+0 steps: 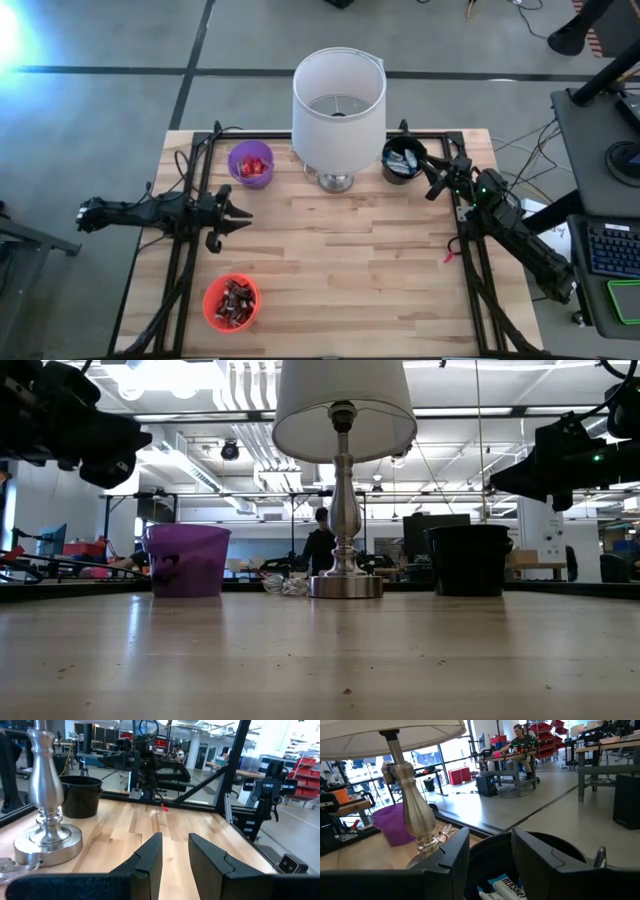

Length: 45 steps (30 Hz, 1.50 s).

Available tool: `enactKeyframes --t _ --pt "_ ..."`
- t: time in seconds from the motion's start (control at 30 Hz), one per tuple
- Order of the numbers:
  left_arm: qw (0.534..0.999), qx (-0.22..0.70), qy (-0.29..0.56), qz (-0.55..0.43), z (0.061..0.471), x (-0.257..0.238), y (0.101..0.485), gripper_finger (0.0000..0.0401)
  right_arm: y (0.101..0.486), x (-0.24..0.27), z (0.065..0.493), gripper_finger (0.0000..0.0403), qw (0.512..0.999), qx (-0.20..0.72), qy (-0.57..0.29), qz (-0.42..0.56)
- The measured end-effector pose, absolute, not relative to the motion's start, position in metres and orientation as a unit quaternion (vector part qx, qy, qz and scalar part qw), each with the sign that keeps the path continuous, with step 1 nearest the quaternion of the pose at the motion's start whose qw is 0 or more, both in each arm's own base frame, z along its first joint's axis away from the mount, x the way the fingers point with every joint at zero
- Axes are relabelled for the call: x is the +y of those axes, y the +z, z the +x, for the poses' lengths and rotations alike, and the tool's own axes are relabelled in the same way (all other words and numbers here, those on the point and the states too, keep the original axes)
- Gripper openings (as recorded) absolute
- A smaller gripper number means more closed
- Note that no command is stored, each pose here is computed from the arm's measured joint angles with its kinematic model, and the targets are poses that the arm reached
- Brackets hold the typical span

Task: Sort candy
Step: Return to Home Position

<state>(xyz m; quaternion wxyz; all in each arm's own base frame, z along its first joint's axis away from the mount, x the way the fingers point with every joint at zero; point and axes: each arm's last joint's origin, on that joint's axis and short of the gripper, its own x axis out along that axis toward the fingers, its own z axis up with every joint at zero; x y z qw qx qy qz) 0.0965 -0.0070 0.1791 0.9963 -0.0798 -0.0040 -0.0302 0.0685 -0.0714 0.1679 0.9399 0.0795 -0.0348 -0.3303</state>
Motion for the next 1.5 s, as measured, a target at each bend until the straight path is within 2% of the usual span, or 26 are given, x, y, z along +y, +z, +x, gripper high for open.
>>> enactKeyframes --t 0.37,0.87,1.5 --pt "0.996 -0.014 -0.031 -0.087 0.097 -0.007 0.169 0.0077 0.168 -0.071 0.068 0.0137 0.94 -0.035 -0.33 0.079" --pt "0.994 -0.06 -0.035 -0.089 0.096 -0.007 0.178 0.0077 0.168 -0.071 0.068 0.0137 0.94 -0.035 -0.33 0.079" --pt "0.995 -0.029 -0.033 -0.088 0.097 -0.007 0.172 0.0077 0.168 -0.071 0.068 0.0137 0.94 -0.035 -0.33 0.079"
